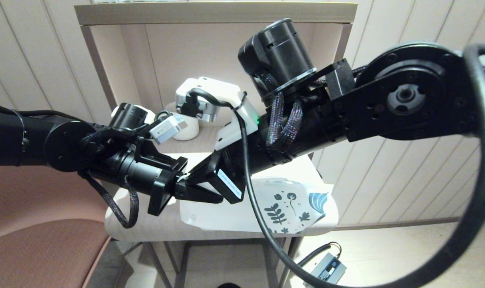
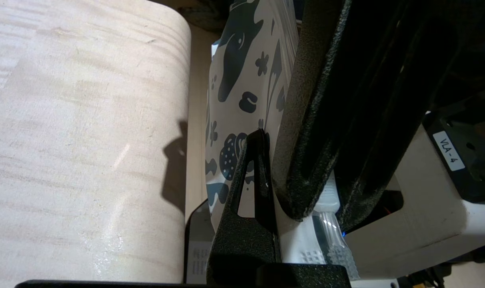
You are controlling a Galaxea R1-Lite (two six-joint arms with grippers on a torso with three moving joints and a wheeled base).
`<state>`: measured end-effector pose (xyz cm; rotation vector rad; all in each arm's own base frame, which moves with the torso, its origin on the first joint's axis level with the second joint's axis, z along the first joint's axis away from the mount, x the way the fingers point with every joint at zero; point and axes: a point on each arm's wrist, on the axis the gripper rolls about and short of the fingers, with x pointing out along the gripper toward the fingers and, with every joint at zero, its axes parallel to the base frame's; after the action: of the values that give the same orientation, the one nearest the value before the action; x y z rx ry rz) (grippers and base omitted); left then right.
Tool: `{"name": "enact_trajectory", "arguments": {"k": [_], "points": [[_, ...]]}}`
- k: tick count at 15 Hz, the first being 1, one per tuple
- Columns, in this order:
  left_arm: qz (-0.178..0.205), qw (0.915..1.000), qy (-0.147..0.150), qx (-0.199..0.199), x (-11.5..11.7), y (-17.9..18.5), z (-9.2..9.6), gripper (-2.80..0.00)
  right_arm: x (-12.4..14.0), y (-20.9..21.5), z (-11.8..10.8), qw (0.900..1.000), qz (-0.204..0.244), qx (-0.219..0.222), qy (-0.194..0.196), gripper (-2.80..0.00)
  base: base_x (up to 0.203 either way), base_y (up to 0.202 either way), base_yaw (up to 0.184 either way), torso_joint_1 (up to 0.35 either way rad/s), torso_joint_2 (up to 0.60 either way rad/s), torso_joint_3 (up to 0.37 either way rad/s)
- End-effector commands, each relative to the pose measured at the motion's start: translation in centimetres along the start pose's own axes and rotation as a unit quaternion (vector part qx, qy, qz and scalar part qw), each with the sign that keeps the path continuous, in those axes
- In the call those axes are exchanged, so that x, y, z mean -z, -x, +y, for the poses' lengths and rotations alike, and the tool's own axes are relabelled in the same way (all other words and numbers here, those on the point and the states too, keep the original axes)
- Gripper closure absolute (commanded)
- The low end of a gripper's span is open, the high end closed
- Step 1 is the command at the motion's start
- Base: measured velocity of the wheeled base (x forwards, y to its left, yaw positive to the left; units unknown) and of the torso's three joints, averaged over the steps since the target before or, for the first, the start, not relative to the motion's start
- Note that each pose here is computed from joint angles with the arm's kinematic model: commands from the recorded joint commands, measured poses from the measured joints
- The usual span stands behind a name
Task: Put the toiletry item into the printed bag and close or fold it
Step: Close the strorage bag and place it on the desk
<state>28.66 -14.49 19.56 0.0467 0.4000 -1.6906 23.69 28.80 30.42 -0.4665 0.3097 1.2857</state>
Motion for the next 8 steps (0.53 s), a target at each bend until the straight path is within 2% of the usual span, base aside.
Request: {"name": "enact_trajectory", "arguments": {"k": [1, 8], "points": [[-0.001, 1.0000, 0.000, 0.003, 0.0, 0.0, 0.0, 0.00, 0.1, 0.2, -0.1, 1.000, 0.004, 0.000, -0.002, 0.00, 0.000, 0.000, 0.000, 0.000, 0.00, 0.000], [-0.001, 1.0000, -0.007, 0.004, 0.1, 0.0, -0.1, 0.00, 0.7, 2.5, -1.2, 1.000, 0.012, 0.021, -0.016, 0.00, 0.000, 0.000, 0.000, 0.000, 0.00, 0.000]]}}
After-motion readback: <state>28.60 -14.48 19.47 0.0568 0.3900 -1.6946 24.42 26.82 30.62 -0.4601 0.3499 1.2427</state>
